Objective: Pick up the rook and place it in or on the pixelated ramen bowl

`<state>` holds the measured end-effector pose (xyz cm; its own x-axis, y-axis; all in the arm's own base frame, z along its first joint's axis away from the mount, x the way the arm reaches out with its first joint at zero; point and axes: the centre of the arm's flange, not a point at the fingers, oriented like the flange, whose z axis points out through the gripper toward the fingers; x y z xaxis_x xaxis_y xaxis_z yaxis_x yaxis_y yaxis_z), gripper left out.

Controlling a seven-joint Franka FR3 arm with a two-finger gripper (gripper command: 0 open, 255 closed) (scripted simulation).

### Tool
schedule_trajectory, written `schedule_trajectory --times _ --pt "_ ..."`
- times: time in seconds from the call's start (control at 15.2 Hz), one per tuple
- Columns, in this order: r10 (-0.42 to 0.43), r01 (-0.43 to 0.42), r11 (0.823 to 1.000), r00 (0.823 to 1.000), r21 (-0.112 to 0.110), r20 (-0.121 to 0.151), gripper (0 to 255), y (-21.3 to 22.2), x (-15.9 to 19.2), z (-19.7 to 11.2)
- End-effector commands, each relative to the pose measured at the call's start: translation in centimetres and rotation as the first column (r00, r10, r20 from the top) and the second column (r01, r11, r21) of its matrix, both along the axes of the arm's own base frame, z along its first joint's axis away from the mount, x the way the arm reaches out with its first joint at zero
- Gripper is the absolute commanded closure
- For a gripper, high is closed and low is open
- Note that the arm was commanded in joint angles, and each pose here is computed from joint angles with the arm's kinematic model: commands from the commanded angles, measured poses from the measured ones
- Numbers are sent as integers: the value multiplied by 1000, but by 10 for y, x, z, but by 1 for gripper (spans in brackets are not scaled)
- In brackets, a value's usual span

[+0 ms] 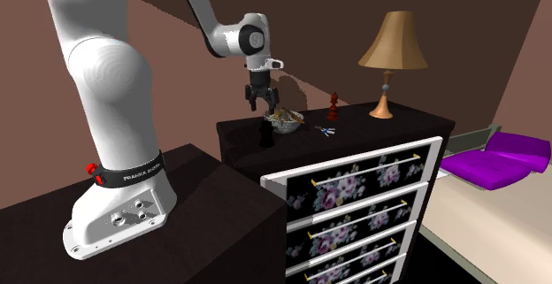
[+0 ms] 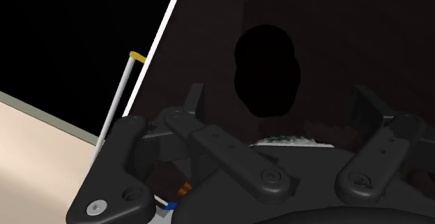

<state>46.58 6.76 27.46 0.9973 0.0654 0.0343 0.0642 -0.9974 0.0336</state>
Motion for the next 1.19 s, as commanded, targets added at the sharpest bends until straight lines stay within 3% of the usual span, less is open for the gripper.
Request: schedule_trajectory --times 0.0,0.59,1.12 --pt "-4 4 1000 1000 -8 8 0 5 10 -23" --pt "-6 6 1000 1000 -12 11 0 4 18 -74" --pt "-6 6 1000 1000 -12 11 0 4 18 -74"
